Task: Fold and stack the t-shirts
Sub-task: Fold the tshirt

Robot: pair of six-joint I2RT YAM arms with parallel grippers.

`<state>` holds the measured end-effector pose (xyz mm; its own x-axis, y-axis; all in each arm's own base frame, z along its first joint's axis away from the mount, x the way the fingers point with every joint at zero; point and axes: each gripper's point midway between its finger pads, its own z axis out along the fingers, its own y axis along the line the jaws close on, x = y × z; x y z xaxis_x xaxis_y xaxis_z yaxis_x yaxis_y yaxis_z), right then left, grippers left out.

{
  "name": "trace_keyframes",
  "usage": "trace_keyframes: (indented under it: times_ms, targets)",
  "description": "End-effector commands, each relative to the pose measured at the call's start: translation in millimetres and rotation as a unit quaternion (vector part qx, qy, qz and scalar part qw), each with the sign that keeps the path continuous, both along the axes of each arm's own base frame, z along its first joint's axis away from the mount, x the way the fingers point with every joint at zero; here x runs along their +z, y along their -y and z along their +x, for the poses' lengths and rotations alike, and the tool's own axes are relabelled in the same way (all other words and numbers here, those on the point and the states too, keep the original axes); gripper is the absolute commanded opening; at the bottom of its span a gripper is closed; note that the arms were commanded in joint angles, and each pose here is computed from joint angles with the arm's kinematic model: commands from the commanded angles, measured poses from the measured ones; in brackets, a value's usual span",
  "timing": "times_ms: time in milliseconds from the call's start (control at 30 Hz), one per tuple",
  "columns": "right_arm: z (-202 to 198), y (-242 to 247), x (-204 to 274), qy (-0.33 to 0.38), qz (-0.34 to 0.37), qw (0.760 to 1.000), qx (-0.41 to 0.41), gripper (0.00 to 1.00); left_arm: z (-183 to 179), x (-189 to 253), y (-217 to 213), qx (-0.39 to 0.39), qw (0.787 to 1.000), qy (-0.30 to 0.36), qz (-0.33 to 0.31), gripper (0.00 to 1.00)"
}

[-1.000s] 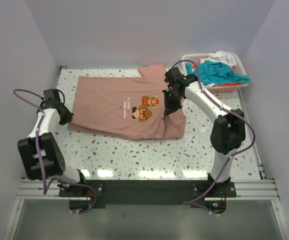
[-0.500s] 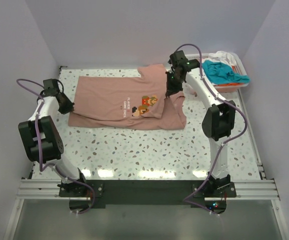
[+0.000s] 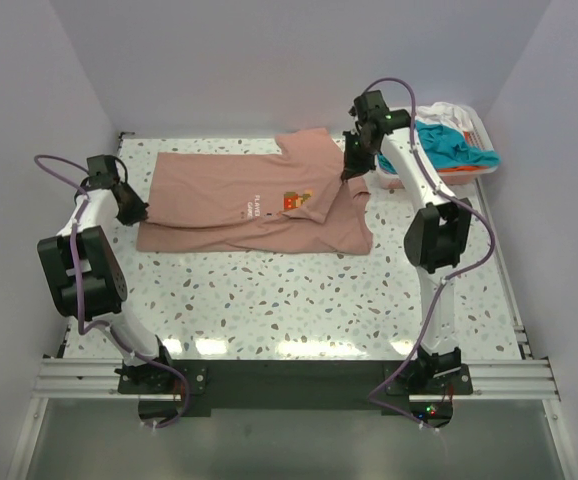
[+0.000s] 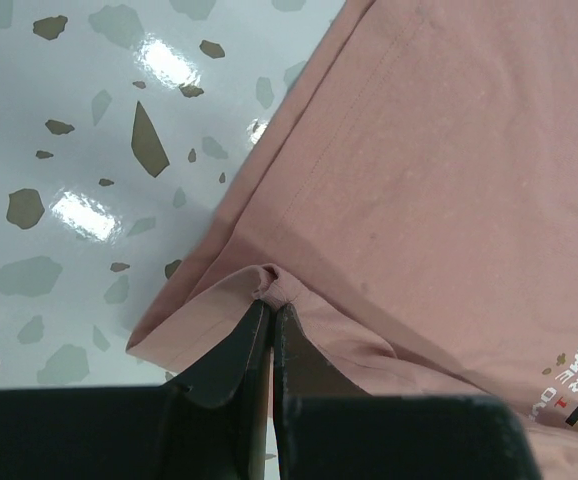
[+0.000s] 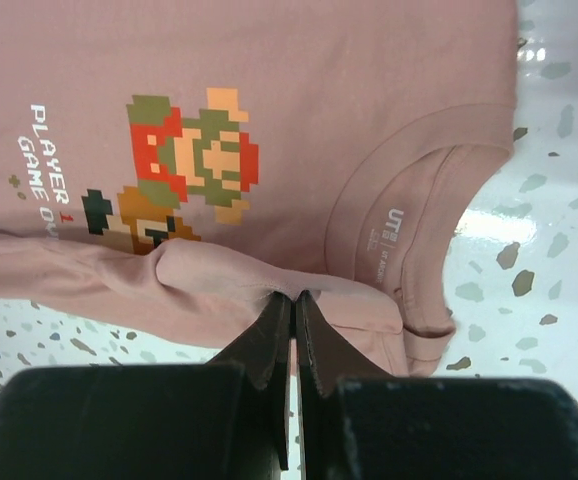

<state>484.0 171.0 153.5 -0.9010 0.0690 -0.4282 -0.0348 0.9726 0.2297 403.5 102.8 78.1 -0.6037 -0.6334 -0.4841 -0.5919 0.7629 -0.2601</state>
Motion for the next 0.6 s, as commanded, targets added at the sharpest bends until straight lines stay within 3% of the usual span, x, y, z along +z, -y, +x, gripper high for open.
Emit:
trace_keyframes:
  times_ms: [0,433,500,567]
  targets:
    - [10,10,12,0.019,0.001,1.000,0.000,0.00,22,19,-12,0.015,0.999,0.043,0.017,0.00]
    - [23,5,-5,0.017,0.013,1.000,0.022,0.00,40,4,-10,-0.002,0.999,0.039,-0.002,0.01]
    - [28,2,-5,0.026,0.020,0.999,0.024,0.00,44,5,-11,-0.006,0.999,0.041,-0.001,0.08]
    - [30,-3,-5,0.028,0.033,0.999,0.029,0.00,47,5,-11,-0.009,0.999,0.042,0.002,0.32]
